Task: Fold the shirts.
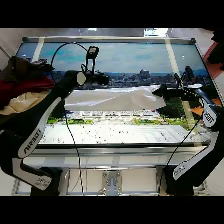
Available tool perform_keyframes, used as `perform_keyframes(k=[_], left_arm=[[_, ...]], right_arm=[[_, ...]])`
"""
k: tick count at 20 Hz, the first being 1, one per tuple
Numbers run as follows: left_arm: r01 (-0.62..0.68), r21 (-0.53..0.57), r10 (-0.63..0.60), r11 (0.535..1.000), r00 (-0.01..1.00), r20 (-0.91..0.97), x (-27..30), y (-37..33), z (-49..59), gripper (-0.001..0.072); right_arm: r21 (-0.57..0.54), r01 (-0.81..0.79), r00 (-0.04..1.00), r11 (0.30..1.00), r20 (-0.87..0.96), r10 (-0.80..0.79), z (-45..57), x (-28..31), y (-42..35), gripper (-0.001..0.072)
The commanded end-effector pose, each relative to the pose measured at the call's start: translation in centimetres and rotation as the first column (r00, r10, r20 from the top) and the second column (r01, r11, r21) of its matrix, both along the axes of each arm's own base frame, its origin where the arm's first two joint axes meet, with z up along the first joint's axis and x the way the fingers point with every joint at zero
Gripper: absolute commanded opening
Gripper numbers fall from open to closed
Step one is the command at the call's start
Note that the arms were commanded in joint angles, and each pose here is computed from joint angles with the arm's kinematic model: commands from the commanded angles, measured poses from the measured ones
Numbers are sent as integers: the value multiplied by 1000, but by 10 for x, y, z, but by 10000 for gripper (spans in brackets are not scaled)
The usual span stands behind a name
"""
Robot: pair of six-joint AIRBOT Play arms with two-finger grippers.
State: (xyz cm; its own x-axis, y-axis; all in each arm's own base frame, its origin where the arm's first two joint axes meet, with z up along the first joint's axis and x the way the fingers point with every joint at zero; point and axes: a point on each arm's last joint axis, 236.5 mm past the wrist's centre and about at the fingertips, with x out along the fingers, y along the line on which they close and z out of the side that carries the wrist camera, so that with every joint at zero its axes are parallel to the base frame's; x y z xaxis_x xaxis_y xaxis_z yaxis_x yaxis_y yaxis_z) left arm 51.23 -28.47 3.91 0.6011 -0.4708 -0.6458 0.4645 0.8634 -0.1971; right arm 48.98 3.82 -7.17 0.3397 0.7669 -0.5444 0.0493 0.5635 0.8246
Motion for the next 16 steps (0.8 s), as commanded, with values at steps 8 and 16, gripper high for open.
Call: perform_keyframes(k=[8,16], left_arm=[[131,-59,-143,990,929,-341,-70,-79,-137,9],[255,-63,-258,965,878,-402,-117,-121,-146,9]], right_arm=[[-14,-112,978,994,178,112,130,-26,29,32],[-268,-264,921,927,214,324,175,-76,78,31]])
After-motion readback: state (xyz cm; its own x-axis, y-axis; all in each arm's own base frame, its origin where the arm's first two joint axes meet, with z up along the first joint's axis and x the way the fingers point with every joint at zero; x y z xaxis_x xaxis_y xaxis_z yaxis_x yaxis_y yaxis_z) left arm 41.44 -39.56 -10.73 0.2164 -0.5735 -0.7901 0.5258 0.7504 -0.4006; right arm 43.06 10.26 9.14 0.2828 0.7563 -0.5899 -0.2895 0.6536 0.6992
